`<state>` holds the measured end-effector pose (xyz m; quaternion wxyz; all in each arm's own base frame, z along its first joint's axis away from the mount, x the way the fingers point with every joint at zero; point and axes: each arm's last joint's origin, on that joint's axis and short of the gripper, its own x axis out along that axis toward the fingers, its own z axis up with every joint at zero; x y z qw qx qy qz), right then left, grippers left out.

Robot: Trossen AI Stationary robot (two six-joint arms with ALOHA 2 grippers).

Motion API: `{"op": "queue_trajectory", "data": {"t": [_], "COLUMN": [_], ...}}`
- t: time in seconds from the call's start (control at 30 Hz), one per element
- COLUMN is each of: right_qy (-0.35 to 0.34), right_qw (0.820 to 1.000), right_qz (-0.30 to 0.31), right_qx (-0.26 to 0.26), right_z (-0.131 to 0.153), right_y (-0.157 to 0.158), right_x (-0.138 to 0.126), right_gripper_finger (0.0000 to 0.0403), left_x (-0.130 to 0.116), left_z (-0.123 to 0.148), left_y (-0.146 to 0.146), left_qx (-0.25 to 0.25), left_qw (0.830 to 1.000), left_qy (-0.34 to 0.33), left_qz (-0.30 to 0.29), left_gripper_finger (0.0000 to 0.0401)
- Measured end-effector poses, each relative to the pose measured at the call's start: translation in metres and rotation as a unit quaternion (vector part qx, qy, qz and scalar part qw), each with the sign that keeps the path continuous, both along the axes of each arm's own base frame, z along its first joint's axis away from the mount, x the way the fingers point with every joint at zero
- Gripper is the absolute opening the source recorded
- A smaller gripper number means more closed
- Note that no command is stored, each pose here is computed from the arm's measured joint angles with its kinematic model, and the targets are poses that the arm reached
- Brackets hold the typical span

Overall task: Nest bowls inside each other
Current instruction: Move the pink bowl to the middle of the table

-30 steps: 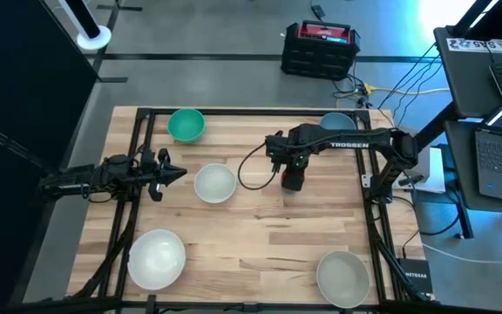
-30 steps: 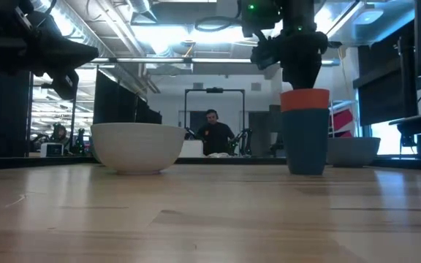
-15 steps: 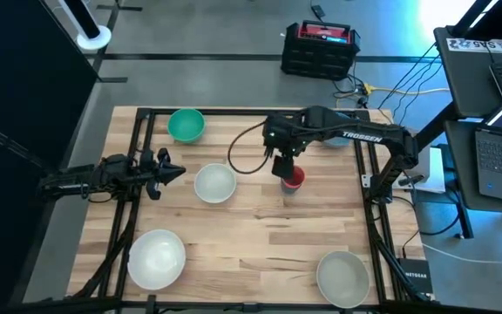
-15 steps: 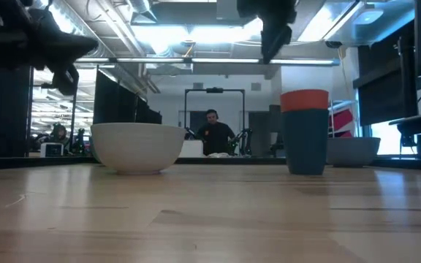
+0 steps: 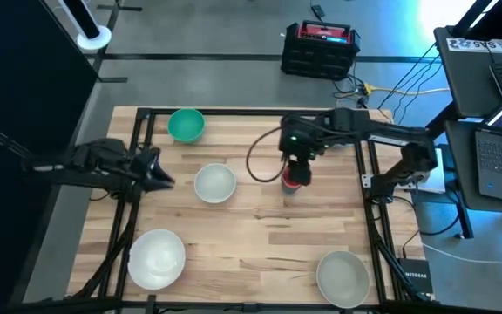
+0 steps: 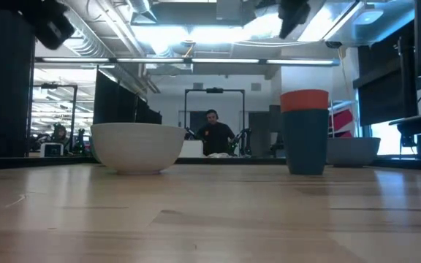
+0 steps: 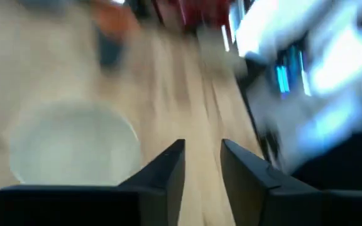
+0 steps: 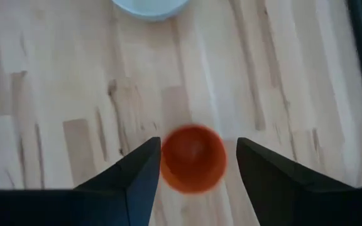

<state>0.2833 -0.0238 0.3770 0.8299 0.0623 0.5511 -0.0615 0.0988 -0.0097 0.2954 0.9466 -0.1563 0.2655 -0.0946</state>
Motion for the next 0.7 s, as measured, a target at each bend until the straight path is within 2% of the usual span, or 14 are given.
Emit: {"op": "queue_trajectory", "data": {"t": [0.13,0.23,0.37,0.53,0.6,0.7], "right_qy": [-0.01,-0.019,-0.032,-0.05,-0.061,-0.075], "right_qw": [1.0,0.999,0.999,0.997,0.997,0.996], "right_qz": [-0.015,-0.027,-0.042,-0.058,-0.053,-0.047], "right_qx": [-0.006,-0.009,-0.011,-0.01,-0.009,-0.009], "right_z": [-0.007,-0.014,-0.024,-0.04,-0.044,-0.045], "right_y": [0.009,0.015,0.021,0.029,0.032,0.036], "right_x": [-0.018,-0.032,-0.05,-0.069,-0.071,-0.07], "right_gripper_finger": [0.0193,0.0193,0.0193,0.0193,0.0193,0.0193], "left_x": [0.023,0.04,0.061,0.08,0.083,0.088], "left_z": [0.006,0.004,-0.001,-0.015,-0.022,-0.032], "left_y": [-0.015,-0.028,-0.05,-0.082,-0.089,-0.099], "left_qx": [0.026,0.05,0.09,0.143,0.153,0.164], "left_qw": [0.991,0.975,0.942,0.887,0.873,0.861], "left_qy": [0.113,0.186,0.279,0.377,0.398,0.414], "left_qz": [-0.068,-0.11,-0.165,-0.225,-0.237,-0.244], "left_gripper_finger": [0.0097,0.0098,0.0099,0.01,0.01,0.01]}}
